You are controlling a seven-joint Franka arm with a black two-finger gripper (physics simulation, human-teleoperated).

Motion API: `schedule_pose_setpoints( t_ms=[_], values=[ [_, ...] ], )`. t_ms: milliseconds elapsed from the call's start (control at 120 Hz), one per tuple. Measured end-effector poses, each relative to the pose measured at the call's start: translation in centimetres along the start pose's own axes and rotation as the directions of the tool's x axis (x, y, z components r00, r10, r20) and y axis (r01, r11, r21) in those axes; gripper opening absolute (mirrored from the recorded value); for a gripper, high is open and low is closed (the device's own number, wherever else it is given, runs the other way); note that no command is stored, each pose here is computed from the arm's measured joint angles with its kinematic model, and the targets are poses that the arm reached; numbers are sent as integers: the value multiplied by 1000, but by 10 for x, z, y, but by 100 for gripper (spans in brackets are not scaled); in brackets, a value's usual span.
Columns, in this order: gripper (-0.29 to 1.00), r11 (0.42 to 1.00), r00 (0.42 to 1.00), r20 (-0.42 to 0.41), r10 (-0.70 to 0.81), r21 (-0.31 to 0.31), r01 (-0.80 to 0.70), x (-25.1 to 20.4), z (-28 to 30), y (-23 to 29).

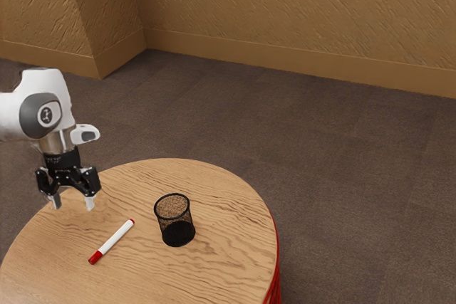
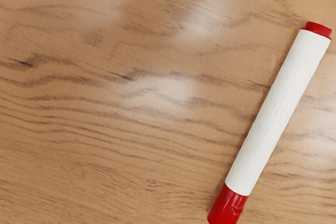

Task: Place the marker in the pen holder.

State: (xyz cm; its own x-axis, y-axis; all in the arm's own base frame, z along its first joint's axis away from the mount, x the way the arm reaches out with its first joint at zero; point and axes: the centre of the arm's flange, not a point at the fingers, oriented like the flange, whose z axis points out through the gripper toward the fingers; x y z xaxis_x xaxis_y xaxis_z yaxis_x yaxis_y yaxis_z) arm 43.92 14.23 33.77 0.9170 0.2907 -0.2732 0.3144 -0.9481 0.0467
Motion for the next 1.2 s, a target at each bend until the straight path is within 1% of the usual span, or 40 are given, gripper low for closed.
schedule_pose_setpoints(
  t_ms=[83, 142, 267, 417, 550, 742, 1067, 1200],
  values=[
    [65, 995, 995, -23, 97, 42, -96, 6, 10, 48],
    [64, 985, 985, -49, 165, 56, -162, -8, 12, 74],
    [62, 981, 978, -80, 191, 60, -187, -49, 31, 59],
    [59, 953, 956, -70, 285, 125, -275, -66, 57, 82],
    [55, 947, 952, -68, 298, 150, -285, -64, 77, 84],
    [45, 945, 949, -88, 302, 159, -286, -64, 86, 87],
    [34, 959, 959, -123, 256, 153, -237, -55, 93, 82],
    [32, 965, 966, -118, 231, 150, -213, -53, 97, 76]
  ],
)
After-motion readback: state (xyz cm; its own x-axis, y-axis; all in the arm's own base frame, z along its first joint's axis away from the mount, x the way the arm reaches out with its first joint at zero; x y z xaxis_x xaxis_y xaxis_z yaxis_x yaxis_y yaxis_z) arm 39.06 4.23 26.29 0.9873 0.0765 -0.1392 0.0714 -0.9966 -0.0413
